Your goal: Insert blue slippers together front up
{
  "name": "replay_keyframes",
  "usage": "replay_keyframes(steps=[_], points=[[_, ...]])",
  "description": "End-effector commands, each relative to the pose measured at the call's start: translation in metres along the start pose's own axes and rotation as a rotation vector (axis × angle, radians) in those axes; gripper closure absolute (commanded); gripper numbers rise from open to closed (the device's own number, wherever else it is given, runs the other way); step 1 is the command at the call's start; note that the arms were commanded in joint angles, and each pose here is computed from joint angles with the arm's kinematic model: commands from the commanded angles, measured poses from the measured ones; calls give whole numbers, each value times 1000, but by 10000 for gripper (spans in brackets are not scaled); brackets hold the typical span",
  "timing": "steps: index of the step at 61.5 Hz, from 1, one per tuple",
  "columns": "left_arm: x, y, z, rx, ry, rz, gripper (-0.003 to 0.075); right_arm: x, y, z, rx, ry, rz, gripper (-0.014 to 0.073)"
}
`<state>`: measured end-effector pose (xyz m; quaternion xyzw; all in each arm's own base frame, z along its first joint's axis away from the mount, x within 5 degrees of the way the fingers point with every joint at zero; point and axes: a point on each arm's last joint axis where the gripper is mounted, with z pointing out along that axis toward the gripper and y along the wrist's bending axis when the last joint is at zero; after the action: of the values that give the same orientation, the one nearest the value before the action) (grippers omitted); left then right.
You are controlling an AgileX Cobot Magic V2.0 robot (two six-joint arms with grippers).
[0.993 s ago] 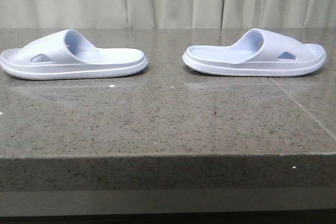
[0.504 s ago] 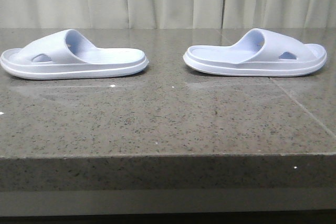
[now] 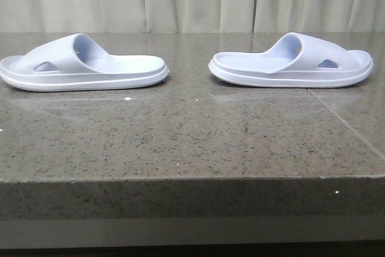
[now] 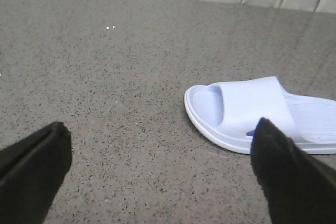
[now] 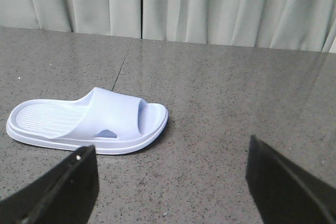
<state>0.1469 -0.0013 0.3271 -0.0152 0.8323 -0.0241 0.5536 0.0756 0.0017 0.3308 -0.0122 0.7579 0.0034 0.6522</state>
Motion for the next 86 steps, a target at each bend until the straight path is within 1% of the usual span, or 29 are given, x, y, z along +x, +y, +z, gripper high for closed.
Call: replay_keyframes(steps=[1,10,16,20,25,27,31,34,41,52,57,64,86], points=[[-30,0,20,-1,-52,-26,40,-19,-1,-2,7,-110,-16,-6],[-53,3,63,-11,56,-45,42,-19,-1,-2,7,-110,-16,-6],[-64,11,93,-25,153,-88,74,-19,-1,-2,7,-110,-16,-6],[-71,16,107,-15,192,-101,103,-19,-1,-2,7,-110,-16,-6],[-76,23,125,48,255,-147,151,-19,-1,-2,7,-110,-16,-6],[-76,26,133,88,282,-191,170,-19,-1,-2,7,-110,-16,-6],[-77,32,145,169,328,-197,199,-19,-1,-2,7,-110,-16,-6],[-76,37,155,207,369,-228,218,-19,-1,-2,7,-110,-16,-6],[-71,46,175,284,463,-267,251,-19,-1,-2,7,-110,-16,-6],[-60,45,212,445,606,-319,281,-19,-1,-2,7,-110,-16,-6],[-56,44,223,487,657,-329,281,-19,-1,-2,7,-110,-16,-6],[-52,46,234,514,695,-335,281,-19,-1,-2,7,-111,-16,-6],[-42,47,246,538,740,-347,281,-19,-1,-2,8,-115,-16,-6]])
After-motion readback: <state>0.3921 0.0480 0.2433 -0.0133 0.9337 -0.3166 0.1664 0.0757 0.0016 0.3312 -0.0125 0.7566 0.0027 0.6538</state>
